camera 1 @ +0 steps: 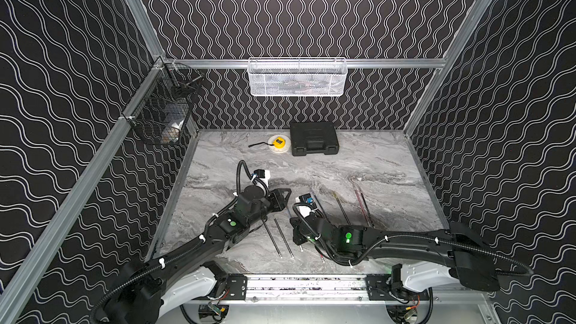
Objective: Remove the protective cover of the pencils
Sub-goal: Remove the protective sleeve from the pencil.
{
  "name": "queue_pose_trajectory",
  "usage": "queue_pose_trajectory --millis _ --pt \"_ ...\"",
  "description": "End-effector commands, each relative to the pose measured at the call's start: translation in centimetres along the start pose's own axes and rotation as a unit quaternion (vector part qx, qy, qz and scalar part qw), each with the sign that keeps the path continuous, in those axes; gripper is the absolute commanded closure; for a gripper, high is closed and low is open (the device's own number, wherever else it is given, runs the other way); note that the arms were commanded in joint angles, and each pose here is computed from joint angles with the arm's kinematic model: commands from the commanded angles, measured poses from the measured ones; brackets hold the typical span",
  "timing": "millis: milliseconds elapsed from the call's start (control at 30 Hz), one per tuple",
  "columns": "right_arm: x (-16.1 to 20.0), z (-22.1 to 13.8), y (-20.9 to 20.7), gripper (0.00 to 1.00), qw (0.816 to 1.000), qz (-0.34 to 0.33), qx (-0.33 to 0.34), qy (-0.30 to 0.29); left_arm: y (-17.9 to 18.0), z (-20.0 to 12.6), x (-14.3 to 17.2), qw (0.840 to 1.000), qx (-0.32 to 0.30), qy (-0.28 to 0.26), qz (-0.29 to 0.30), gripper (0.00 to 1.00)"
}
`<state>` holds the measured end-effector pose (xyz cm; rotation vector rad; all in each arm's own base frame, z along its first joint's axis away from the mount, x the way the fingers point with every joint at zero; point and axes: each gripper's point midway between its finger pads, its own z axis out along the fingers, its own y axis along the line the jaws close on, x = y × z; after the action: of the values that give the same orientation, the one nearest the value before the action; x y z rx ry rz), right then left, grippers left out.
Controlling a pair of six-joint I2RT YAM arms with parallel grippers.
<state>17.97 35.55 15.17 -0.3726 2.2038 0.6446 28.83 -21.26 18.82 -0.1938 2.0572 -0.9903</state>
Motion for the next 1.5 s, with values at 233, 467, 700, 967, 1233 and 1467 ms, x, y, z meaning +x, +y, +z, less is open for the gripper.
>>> queue_pose_trajectory --millis 233,467,700,967,1233,1467 --pt "-1.7 -0.2 -0.2 1.0 1.0 0.009 0.001 -0.022 0.1 0.1 0.8 1.0 0.009 0.006 0.005 0.75" --pt "-1.5 0.2 -0.4 1.0 1.0 0.009 0.004 -0.017 -0.1 0.1 0.8 1.0 0.01 0.004 0.001 0.82" --pt "-1.4 0.5 -0.1 0.95 1.0 0.007 -0.001 -0.01 -0.2 -0.3 0.3 1.0 0.011 -0.007 -0.007 0.86" --pt "-1.7 0.7 -0.2 0.5 1.0 0.01 -0.004 -0.007 -0.4 -0.9 0.0 1.0 0.014 -0.013 -0.008 0.88" --pt "-1.6 1.7 0.9 0.57 1.0 0.005 -0.022 0.013 -0.4 -1.0 0.1 1.0 0.015 -0.014 -0.011 0.88" --pt "-1.0 2.5 1.4 0.76 0.999 0.001 -0.026 0.025 -0.6 -1.3 -0.2 1.0 0.016 -0.018 -0.01 0.88"
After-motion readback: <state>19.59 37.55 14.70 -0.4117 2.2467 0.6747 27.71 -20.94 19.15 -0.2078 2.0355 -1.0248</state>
